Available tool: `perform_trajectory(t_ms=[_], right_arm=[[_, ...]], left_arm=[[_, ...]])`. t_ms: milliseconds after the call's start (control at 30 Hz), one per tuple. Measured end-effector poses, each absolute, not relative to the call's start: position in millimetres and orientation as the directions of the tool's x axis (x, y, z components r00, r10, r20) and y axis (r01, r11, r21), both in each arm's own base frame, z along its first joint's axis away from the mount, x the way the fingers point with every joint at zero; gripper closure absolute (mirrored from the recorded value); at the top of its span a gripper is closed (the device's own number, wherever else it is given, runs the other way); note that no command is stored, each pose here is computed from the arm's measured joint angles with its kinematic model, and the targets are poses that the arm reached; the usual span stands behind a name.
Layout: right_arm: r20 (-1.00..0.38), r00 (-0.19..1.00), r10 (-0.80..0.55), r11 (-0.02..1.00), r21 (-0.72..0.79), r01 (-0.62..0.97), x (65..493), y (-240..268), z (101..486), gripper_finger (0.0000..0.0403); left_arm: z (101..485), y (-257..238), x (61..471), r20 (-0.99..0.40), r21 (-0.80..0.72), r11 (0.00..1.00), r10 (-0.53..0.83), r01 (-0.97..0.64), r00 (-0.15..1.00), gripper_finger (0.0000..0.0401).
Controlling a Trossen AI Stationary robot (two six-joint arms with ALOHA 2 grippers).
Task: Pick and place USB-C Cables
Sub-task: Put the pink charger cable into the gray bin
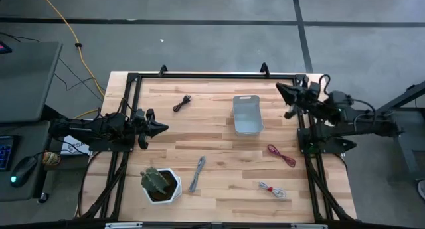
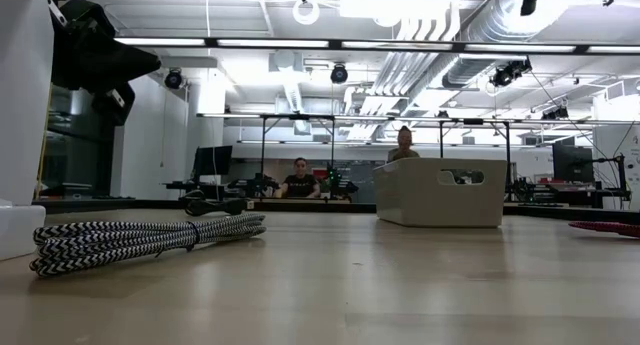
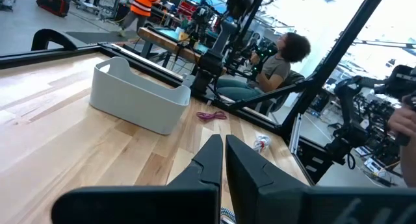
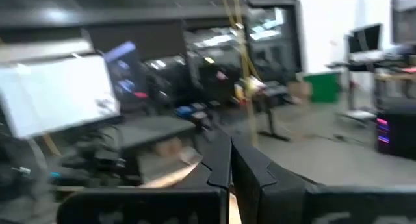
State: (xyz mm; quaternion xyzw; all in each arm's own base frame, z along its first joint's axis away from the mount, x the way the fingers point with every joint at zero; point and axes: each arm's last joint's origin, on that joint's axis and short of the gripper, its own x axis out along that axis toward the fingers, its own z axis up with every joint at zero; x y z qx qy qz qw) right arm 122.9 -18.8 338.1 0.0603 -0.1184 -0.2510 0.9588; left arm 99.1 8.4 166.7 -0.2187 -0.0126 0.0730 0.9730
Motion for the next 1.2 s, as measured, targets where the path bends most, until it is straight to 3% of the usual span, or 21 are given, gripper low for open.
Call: perform_trajectory(t_ms=[300,800,1033,1200], right_arm=[[0.041,0.829,-0.558,0.827,0.115,0.550,142.2,-21.5,353.3,0.0354],[-0.087,0.886,-0.455,0.885,0.067,0.461,142.2,-18.5,340.0,0.0155],[-0.118,0.930,-0.349,0.927,0.102,0.361,143.6,-15.5,337.2,0.0141],[-0.269,0.927,-0.262,0.927,0.197,0.319,141.5,-12.9,322.5,0.0141]], left_arm=[[166.6,8.4,99.1,-0.008,-0.428,0.894,0.147,-0.136,0.989,0.0400],[166.6,8.4,99.1,-0.008,-0.428,0.894,0.147,-0.136,0.989,0.0400],[166.5,8.4,99.1,-0.008,-0.427,0.894,0.147,-0.136,0.989,0.0400],[166.6,8.4,99.1,-0.007,-0.427,0.894,0.147,-0.136,0.989,0.0400]])
